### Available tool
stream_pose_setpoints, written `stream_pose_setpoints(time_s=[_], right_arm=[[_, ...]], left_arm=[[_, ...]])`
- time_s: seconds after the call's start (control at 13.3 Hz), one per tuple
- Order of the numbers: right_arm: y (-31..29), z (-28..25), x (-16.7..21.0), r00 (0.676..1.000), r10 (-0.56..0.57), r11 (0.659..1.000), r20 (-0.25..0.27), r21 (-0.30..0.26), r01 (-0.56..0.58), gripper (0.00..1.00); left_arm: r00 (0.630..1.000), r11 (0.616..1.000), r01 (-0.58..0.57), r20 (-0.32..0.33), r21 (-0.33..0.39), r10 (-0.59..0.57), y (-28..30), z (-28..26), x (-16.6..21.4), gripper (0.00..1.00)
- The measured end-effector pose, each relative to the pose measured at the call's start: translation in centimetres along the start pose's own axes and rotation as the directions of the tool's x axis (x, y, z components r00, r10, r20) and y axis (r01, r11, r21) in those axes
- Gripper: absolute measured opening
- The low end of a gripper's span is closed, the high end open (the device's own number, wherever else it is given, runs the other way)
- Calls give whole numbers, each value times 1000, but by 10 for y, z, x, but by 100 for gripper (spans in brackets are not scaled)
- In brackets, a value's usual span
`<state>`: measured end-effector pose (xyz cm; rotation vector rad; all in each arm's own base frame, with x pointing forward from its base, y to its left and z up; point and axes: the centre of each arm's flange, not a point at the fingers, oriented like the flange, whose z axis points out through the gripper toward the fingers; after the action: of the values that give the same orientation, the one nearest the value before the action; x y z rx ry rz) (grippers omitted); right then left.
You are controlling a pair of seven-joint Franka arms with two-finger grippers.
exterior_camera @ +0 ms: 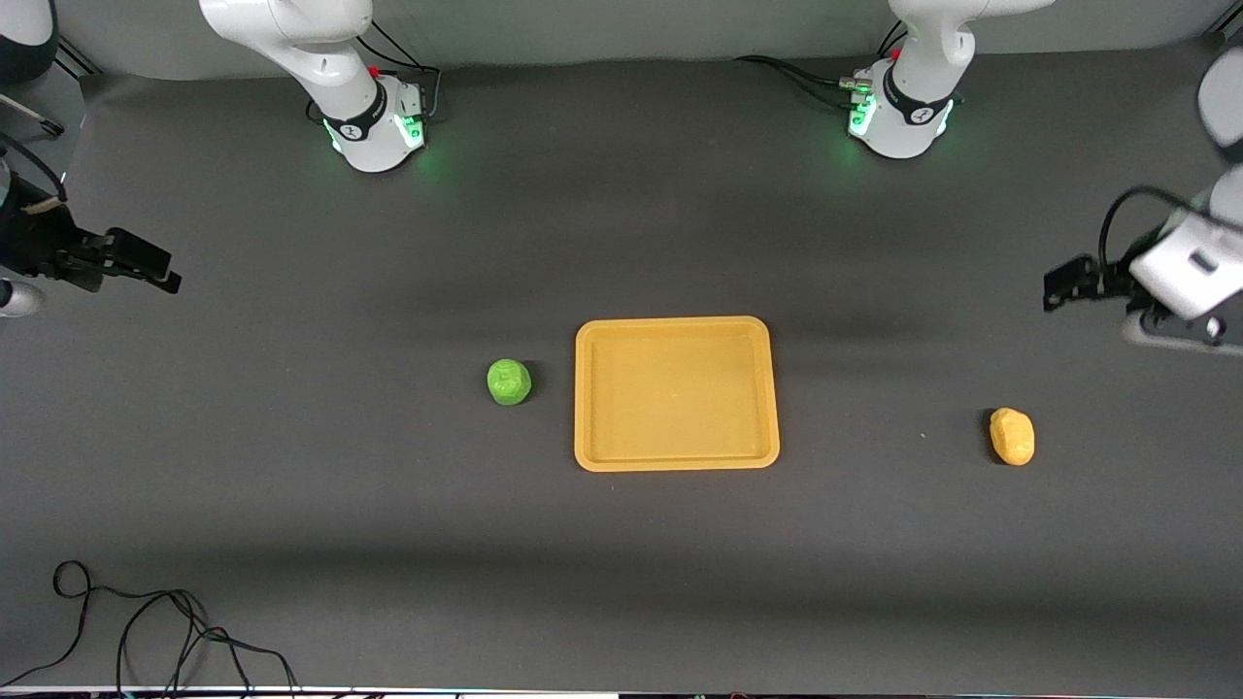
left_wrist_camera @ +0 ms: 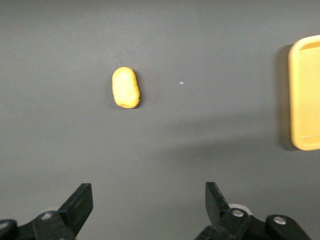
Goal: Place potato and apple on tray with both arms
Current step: 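Lower the left gripper to the potato while the right gripper reaches the apple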
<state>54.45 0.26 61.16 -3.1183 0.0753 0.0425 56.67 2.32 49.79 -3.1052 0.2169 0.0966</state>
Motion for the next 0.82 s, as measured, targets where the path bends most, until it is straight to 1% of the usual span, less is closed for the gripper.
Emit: stream_pose_setpoints(time_s=[0.15,0.3,0.53,0.67,0.82], right_arm=[[-52,5,0,1000,-21,1000,-7,3,21,100],[-121,13,-5,999,-34,999,-27,6,34,100],[-209,31,-20,999,-14,1000,-44,15,15,100],[-243,40,-29,998,-43,999,-51,19,44,100],[-255,49,-29,997,-60,998,-51,18,61,100]], left_arm=[[1000,1000,2,-2,14,-2,-13,36,20,100],[1000,1000,-13,-20,16,13,-29,73,38,100],[999,1000,-23,-39,12,24,-60,146,60,100],[998,1000,-22,-56,7,22,-70,201,72,100],[998,1000,-28,-54,-2,27,-69,258,80,100]])
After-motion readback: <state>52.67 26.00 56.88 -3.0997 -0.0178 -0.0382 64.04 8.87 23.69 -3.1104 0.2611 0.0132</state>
